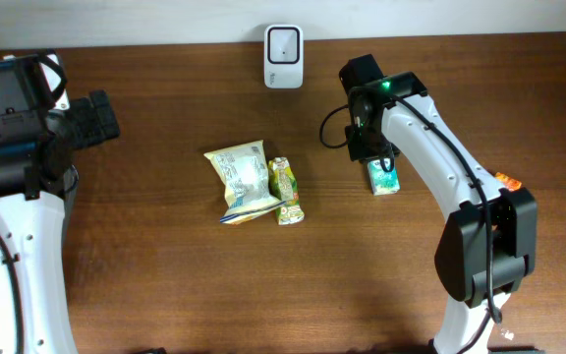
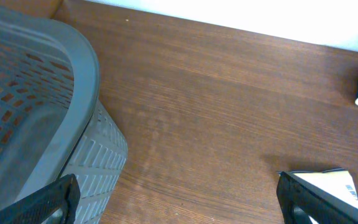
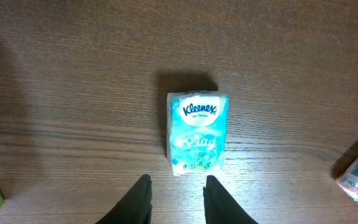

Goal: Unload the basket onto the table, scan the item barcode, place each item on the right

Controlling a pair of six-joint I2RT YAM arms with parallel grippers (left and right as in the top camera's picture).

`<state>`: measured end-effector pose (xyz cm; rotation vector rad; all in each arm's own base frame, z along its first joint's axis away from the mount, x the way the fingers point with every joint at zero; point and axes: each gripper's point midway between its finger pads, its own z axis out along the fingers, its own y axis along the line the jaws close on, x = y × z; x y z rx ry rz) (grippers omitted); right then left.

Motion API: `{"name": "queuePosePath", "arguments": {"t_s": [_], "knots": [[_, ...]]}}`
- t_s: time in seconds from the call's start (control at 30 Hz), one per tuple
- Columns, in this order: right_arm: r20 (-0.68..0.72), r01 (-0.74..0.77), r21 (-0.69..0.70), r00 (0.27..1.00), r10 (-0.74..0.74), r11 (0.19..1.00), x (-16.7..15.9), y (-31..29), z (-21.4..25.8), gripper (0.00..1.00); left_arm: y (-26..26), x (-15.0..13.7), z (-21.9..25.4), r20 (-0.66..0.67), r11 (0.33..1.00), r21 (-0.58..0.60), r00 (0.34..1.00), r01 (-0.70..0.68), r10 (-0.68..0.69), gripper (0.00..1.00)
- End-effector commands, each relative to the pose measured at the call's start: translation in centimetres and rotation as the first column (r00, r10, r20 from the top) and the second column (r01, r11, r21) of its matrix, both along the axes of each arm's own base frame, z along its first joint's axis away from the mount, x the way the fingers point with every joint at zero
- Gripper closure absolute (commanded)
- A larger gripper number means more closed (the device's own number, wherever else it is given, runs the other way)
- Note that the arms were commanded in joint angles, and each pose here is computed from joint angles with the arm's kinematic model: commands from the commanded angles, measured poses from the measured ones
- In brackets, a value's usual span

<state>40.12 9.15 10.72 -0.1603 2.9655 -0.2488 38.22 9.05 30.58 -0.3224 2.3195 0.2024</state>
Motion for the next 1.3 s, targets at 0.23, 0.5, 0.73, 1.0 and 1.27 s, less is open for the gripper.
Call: {"name": "queuePosePath", "arguments": {"t_s": [0.23,0.5,0.73,1.0,1.27], "knots": [[0.031,0.014,-0.009,0.999,-0.014,1.0,0.26,-0.31,1.22,0.72,0.05,0.0,0.59,0.015,1.0,0.002,1.0,0.004,-0.004,0.01],[0.025,0.013,-0.012,1.0,-0.013,1.0,0.11,-0.35,1.2,0.72,0.05,-0.01,0.58,0.014,1.0,0.002,1.0,0.004,-0.004,0.01],[0.014,0.014,-0.015,1.0,-0.013,1.0,-0.15,-0.44,1.16,0.72,0.06,-0.01,0.58,0.014,1.0,0.003,1.0,0.004,-0.004,0.01],[0.011,0.013,-0.017,1.0,-0.013,1.0,-0.23,-0.47,1.15,0.72,0.05,-0.01,0.58,0.014,1.0,0.002,1.0,0.004,-0.004,0.01],[0.011,0.013,-0.017,1.0,-0.013,1.0,-0.23,-0.47,1.15,0.72,0.05,-0.01,0.58,0.014,1.0,0.002,1.0,0.004,-0.004,0.01]]}}
